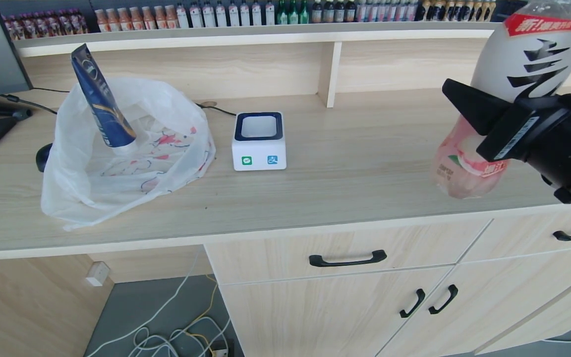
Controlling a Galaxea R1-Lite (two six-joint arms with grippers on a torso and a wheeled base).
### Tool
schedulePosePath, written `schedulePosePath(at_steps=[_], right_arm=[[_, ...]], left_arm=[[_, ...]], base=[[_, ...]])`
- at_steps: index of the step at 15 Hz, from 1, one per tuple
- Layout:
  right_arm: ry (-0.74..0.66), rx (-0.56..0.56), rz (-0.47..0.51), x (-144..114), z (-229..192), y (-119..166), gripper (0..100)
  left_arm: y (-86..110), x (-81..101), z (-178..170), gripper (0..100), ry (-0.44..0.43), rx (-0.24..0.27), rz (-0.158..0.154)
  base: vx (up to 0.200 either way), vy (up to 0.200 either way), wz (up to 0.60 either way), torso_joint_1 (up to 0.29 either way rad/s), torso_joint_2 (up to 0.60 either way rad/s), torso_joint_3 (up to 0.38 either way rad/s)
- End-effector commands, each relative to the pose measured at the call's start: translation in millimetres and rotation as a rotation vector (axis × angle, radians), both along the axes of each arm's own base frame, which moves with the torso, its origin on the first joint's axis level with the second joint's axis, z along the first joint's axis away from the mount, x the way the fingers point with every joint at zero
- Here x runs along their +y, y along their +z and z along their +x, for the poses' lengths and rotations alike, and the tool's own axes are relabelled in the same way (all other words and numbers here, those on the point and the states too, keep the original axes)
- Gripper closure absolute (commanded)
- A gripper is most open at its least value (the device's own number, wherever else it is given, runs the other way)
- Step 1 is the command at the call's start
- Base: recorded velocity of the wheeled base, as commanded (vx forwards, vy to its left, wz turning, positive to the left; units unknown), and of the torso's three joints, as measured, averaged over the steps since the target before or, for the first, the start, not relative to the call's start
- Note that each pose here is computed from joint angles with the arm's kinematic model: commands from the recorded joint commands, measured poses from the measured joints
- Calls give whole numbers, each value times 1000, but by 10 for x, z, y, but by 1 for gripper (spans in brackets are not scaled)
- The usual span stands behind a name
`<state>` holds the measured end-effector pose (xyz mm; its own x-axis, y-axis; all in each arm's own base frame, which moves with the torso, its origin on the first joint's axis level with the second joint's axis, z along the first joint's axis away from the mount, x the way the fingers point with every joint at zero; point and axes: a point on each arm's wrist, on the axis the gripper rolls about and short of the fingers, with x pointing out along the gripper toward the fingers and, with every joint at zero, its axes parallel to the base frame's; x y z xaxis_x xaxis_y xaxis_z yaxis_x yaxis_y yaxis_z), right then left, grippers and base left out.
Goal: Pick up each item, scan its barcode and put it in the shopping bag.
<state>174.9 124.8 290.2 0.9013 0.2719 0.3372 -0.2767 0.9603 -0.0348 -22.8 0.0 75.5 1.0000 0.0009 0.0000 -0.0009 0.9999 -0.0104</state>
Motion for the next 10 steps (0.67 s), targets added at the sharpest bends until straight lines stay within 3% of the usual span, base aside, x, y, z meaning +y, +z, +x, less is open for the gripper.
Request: schedulePosePath(at_steps=[1, 10], right_arm=[[12, -7, 3, -49, -115, -8, 100], [47, 8, -44, -46, -491, -148, 100]], left_arm=[[0, 0, 0, 0, 1, 0, 0], [0, 0, 0, 0, -1, 0, 0]], base=[[0, 0, 0, 0, 0, 0], [0, 0, 0, 0, 0, 0]])
